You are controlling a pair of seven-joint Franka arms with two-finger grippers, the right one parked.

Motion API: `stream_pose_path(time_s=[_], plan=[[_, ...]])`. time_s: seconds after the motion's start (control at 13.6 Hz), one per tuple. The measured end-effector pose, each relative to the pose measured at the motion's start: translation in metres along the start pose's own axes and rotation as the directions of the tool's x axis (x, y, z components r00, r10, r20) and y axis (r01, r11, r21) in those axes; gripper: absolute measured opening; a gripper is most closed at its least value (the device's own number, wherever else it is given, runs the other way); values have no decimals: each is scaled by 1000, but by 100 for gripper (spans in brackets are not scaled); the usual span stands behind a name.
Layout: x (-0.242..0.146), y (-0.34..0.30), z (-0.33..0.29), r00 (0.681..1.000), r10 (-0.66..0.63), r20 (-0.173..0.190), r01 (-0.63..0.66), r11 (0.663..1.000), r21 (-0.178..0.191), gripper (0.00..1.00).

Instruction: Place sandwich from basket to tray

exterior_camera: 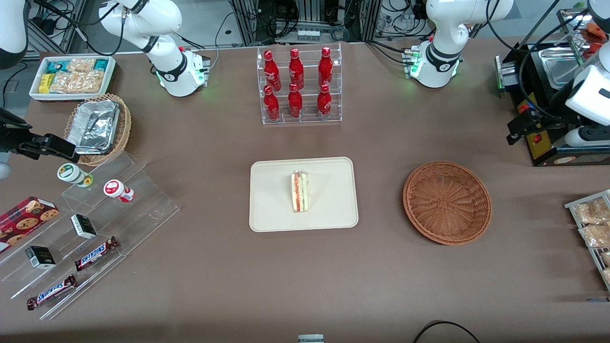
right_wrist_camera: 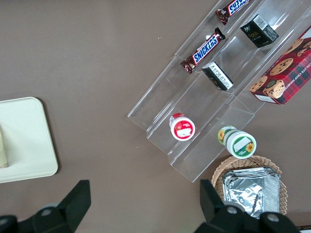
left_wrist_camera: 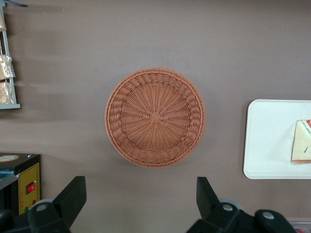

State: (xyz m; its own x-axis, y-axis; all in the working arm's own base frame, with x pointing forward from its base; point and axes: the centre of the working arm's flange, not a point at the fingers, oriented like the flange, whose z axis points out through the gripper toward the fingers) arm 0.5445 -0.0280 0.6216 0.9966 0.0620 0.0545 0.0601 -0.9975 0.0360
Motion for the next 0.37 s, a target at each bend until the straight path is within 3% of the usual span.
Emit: stream_pose_path(time_s=[0.37], plan=[[11,-3,7,1000,-7,9,7,1000,2,100]])
